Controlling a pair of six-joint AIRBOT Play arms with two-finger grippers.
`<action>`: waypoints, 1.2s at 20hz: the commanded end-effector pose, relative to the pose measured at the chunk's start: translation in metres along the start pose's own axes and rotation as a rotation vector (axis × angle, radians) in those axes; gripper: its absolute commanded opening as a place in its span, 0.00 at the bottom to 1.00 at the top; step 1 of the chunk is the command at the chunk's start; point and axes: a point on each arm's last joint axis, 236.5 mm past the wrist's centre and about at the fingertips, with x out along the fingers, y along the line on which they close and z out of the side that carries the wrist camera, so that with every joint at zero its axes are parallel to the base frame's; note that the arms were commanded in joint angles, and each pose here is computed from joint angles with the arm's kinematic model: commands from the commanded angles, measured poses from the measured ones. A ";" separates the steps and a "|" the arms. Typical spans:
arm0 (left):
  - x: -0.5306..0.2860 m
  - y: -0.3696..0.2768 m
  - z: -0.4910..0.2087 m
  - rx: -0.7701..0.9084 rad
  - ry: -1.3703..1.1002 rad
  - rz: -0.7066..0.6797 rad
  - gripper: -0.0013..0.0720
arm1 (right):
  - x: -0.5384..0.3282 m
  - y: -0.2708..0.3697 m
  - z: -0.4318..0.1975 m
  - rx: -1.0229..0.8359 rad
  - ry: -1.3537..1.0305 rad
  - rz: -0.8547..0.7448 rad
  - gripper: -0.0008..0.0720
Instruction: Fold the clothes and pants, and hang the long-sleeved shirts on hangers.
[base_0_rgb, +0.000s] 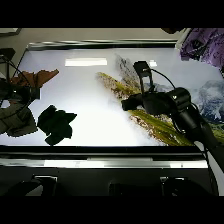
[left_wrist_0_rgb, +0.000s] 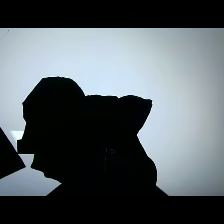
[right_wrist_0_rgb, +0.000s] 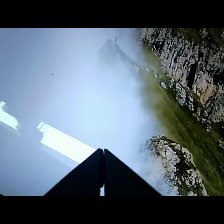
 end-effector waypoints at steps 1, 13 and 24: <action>0.000 0.000 0.000 0.001 -0.001 0.000 0.04 | 0.000 0.001 0.000 -0.001 0.000 0.001 0.06; 0.000 0.000 0.000 0.001 -0.001 0.000 0.04 | 0.000 0.001 0.000 -0.001 0.000 0.001 0.06; 0.000 0.000 -0.001 -0.020 0.002 -0.001 0.07 | 0.000 0.001 0.000 -0.001 -0.001 0.001 0.06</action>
